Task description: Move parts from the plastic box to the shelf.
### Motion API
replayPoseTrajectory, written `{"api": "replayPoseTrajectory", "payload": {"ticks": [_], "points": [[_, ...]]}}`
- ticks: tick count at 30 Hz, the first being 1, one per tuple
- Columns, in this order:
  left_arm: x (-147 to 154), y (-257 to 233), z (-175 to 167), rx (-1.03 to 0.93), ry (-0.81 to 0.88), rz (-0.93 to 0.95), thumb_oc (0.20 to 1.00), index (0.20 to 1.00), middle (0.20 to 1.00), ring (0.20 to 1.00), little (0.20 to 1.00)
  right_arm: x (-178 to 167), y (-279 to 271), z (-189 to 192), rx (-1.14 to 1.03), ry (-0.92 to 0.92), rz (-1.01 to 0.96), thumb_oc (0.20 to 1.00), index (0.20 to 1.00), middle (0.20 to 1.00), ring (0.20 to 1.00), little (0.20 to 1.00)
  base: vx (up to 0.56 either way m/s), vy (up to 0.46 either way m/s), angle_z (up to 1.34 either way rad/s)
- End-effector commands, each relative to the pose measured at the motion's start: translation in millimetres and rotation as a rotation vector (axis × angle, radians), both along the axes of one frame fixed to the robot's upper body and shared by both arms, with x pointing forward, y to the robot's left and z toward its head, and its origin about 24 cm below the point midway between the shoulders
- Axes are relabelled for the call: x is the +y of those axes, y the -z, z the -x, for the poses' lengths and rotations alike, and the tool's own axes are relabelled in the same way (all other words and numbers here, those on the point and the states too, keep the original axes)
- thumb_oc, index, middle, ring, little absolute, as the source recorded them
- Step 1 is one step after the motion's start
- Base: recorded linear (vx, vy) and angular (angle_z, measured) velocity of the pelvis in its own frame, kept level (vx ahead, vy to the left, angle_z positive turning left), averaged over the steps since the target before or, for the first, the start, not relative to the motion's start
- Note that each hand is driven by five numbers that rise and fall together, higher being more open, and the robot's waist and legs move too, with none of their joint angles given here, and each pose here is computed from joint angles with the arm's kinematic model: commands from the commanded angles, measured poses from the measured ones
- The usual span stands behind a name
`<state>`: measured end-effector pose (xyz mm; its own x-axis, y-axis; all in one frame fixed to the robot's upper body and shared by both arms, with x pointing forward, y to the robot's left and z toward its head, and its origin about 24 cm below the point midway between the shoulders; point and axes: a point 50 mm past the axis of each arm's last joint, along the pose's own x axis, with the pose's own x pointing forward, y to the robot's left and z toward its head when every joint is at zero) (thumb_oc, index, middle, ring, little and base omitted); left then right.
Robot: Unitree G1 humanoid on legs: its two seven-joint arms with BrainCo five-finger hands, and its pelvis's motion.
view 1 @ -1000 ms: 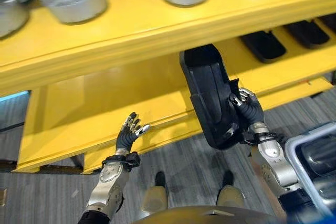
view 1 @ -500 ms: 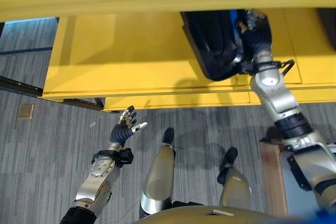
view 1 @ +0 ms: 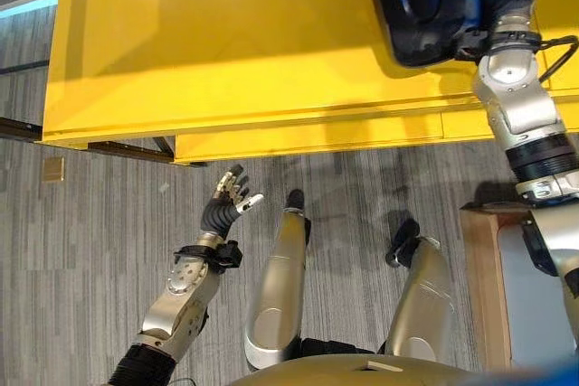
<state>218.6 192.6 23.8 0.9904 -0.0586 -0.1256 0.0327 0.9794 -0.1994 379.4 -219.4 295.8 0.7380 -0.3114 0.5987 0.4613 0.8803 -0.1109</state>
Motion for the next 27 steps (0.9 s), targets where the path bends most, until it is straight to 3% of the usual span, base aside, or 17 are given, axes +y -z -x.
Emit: {"api": "replayPoseTrajectory", "payload": {"ticks": [1, 11, 27], "points": [[0, -6, 3, -0.045, 0.014, 0.002, 1.0, 1.0, 1.0, 1.0, 1.0, -10, -64, 15, -0.228, 0.07, -0.026, 0.2, 0.2, 0.2, 0.2, 0.2, 0.01, -0.007, 0.07], [-8, -17, -8, -0.091, 0.051, 0.005, 1.0, 1.0, 1.0, 1.0, 1.0, -54, -83, 3, -0.054, 0.273, -0.055, 0.2, 0.2, 0.2, 0.2, 0.2, 0.01, -0.019, 0.07], [-13, -28, -18, -0.149, 0.052, 0.01, 1.0, 1.0, 1.0, 1.0, 1.0, -44, -72, -9, 0.049, 0.284, 0.046, 0.2, 0.2, 0.2, 0.2, 0.2, 0.01, -0.002, 0.04]]}}
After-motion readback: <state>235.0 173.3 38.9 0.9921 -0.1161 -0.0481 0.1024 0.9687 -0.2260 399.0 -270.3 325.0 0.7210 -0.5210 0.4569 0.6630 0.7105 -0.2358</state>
